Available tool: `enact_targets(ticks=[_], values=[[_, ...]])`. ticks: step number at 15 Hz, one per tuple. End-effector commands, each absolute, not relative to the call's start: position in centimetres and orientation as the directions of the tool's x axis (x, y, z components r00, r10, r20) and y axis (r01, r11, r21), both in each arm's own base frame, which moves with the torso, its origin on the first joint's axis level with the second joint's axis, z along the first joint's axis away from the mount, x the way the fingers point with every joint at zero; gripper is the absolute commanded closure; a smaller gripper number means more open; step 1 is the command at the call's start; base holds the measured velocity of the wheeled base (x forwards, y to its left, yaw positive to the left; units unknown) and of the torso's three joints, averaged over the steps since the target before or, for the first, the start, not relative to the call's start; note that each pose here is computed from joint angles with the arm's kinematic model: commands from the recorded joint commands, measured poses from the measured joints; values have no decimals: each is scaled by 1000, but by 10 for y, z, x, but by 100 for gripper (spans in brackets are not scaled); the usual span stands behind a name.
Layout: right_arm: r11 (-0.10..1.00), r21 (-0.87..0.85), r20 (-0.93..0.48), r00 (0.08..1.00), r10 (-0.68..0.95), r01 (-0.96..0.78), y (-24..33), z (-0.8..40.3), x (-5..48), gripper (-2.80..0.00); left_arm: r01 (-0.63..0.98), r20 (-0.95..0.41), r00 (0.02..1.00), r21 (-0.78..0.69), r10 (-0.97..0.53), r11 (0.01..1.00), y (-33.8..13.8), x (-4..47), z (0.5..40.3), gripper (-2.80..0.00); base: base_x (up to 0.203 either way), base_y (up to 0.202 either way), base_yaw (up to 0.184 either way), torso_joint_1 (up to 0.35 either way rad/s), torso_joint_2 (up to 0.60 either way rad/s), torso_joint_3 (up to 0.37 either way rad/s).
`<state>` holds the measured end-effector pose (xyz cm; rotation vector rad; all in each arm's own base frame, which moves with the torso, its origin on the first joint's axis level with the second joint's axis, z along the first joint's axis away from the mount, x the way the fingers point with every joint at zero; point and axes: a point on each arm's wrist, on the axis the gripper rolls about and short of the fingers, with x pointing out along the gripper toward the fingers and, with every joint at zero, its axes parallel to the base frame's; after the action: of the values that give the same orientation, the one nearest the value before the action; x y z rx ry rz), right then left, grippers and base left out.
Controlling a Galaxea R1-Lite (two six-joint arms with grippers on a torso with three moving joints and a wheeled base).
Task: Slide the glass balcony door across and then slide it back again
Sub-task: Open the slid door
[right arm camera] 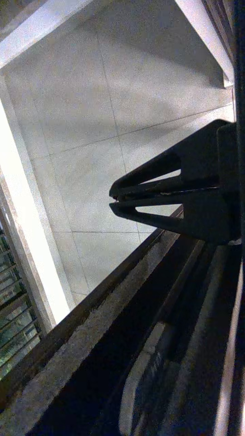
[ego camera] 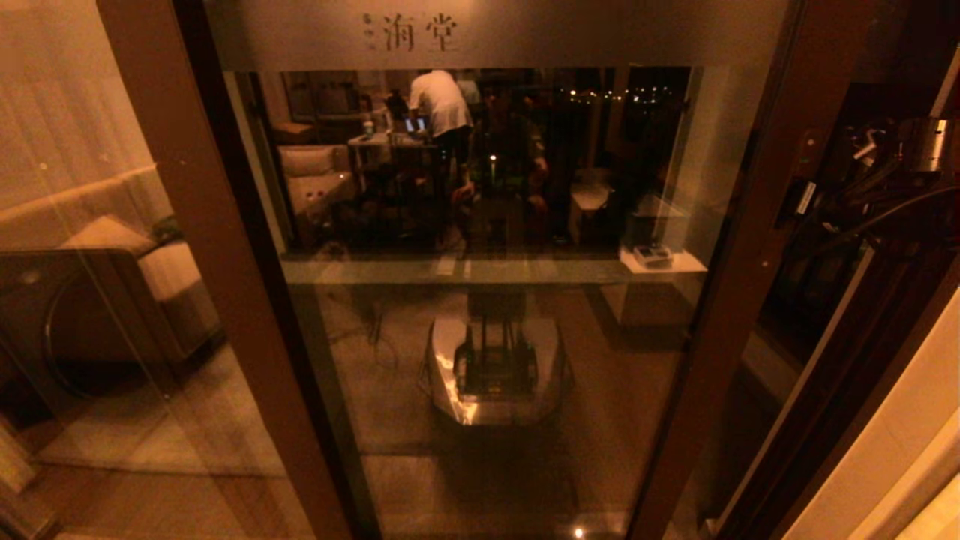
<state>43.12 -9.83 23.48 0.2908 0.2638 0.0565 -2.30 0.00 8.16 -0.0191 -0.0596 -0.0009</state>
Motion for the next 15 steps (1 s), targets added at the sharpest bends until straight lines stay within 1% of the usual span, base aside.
enact_targets(ticks=[1,4,8,15], values=[[955,297,-256,962,96,-16,-98,226,439,0,0,39,999,-20,1,1000,0,-21,76,0,0,0,0,0,0,0],[949,314,-263,957,123,-35,-84,227,439,0,1,38,999,-20,0,1000,0,-21,76,0,0,0,0,0,0,0],[935,348,-258,952,163,-66,-63,245,424,0,1,40,999,-20,0,1000,0,-21,76,0,0,0,0,0,0,0],[935,346,-249,953,174,-80,-56,255,412,0,1,38,999,-20,0,1000,0,-21,76,0,0,0,0,0,0,0]])
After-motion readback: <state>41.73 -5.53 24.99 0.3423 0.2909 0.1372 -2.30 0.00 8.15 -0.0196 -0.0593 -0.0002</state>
